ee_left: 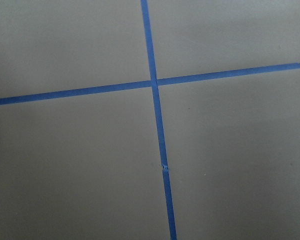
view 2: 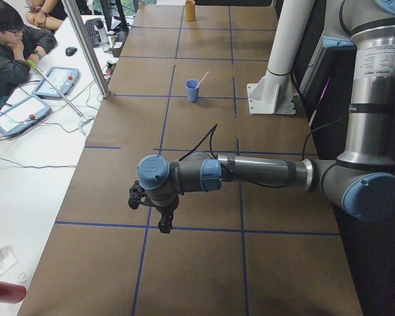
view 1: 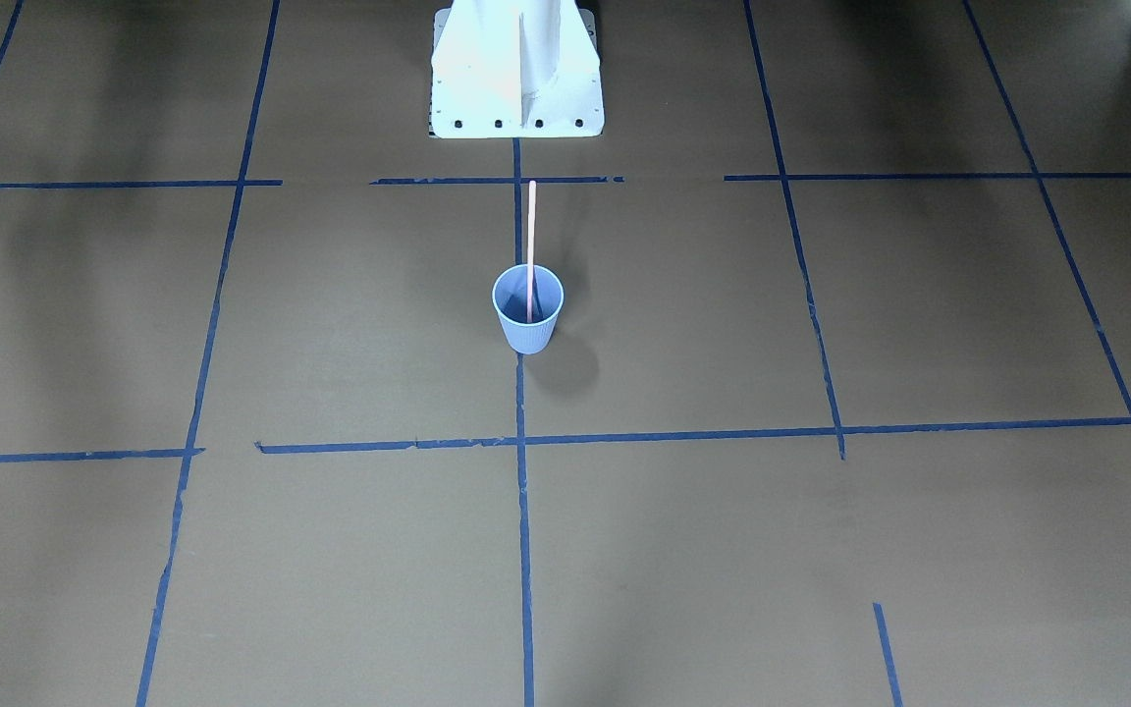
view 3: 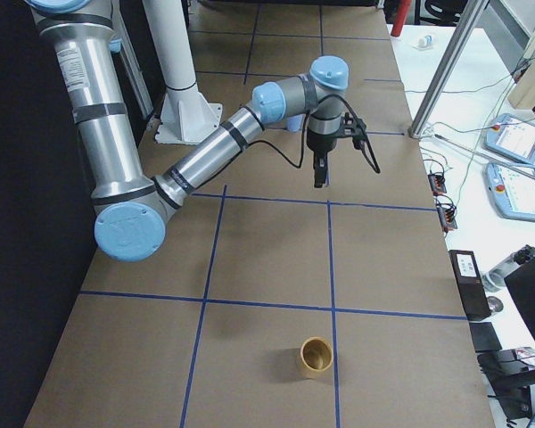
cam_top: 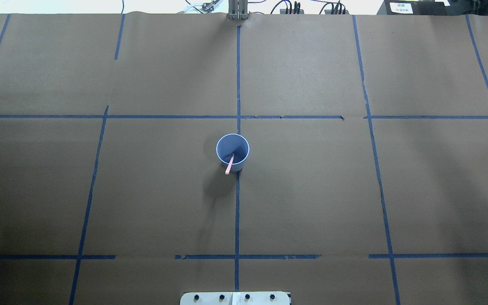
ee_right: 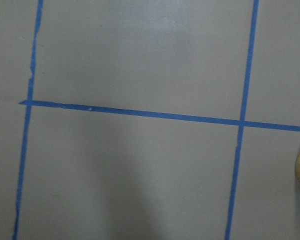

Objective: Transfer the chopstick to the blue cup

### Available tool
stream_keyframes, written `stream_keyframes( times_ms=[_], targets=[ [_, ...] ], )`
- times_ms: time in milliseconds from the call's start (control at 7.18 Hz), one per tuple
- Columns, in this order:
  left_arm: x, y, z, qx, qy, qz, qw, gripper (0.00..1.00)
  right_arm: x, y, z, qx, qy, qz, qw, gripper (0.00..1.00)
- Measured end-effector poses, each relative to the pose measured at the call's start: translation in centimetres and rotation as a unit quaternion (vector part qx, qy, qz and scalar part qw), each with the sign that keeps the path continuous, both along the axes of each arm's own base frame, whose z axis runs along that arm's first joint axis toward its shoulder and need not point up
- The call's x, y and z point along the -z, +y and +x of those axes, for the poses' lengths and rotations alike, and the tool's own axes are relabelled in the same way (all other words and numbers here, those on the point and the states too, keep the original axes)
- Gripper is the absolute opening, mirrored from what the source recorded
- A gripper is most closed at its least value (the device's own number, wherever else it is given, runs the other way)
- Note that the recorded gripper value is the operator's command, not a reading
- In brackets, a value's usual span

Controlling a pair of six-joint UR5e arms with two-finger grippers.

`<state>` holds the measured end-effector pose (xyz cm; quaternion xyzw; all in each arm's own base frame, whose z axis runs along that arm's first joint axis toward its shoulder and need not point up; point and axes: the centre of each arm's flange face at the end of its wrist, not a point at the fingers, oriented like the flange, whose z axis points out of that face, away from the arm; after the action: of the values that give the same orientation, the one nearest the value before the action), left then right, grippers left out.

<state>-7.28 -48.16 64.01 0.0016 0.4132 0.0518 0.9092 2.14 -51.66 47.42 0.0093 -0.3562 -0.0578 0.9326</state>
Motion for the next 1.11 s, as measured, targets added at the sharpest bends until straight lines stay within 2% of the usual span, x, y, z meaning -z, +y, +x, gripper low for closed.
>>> stream_keyframes(
  times_ms=[139, 278, 557, 696, 835, 1114],
  targets=[
    [-0.3, 0.3, 0.0, 0.002, 0.000, -0.004, 1.0000, 1.00, -5.4, 0.5, 3.4, 0.026, -0.007, -0.003, 0.9996, 1.00],
    [-0.4, 0.4, 0.0, 0.002, 0.000, -0.006, 1.0000, 1.00, -10.3, 1.4, 6.3, 0.036, -0.024, -0.005, 0.9991, 1.00],
    [-0.4, 0.5, 0.0, 0.002, 0.000, -0.007, 1.0000, 1.00, -19.2, 3.8, 10.1, 0.018, -0.058, 0.022, 0.9979, 1.00],
    [-0.6, 0.7, 0.0, 0.002, 0.000, -0.008, 1.0000, 1.00, -21.6, 5.6, 11.1, 0.008, -0.058, 0.028, 0.9979, 1.00],
    [-0.9, 1.0, 0.0, 0.001, 0.000, -0.011, 0.9999, 1.00, -23.4, 7.3, 11.3, -0.003, -0.054, 0.016, 0.9984, 1.00],
    [-1.9, 1.8, 0.0, 0.000, 0.000, -0.017, 0.9999, 1.00, -23.0, 8.1, 11.3, -0.057, -0.048, -0.028, 0.9968, 1.00]
  ],
)
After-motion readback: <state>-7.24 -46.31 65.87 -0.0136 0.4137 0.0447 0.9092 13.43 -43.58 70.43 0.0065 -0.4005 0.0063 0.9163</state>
